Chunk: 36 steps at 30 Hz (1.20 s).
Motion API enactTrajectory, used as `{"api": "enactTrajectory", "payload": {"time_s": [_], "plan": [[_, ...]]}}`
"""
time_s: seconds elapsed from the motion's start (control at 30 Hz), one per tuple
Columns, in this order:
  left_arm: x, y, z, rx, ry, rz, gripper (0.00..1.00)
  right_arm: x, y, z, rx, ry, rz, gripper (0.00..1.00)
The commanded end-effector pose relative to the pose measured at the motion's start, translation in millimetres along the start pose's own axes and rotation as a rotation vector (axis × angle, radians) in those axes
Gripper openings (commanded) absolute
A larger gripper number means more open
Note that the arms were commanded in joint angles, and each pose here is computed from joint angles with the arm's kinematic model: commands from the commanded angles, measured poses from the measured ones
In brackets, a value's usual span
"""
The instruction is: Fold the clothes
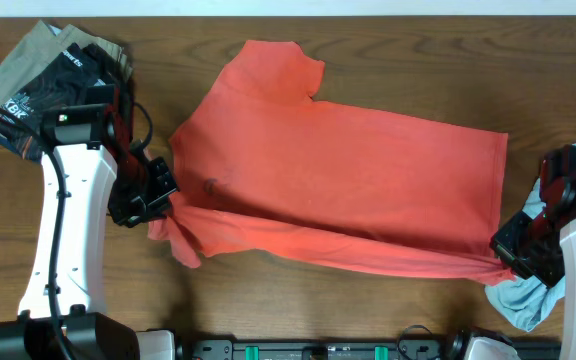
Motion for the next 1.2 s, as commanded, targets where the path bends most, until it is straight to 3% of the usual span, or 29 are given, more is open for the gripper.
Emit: {"api": "enactTrajectory", "payload": {"time_s": [0.0,0.67,1.1,1.17], "plan": [[-2,1,-1,0.003,-0.003,-0.001,0.06,-10,-2,-2,0.004,-0.014,0.022,0.01],[-39,60,-39,-0.032,-0.163,-0.211,0.06,-61,36,28,-0.005,0.103,-0.099,0.01],[-60,73,-45,-0.032,-0.187,-0.238,0.06,-82,66,37,-0.010,0.096,-0.155,0.01],[-60,76,-46,-0.033,-0.189,-0.248,0.13,-82,76,40,-0.004,0.108,-0.192,0.11]]}}
Point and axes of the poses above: each gripper's point midway between its finger pads, its own x axis back along the fingers, its own z axis along the line the jaws close on, y = z × x, the point moved 1 cm from there along x, back along the fingers, and after that the axes turned 15 degrees about x, right-handed, at the moved point
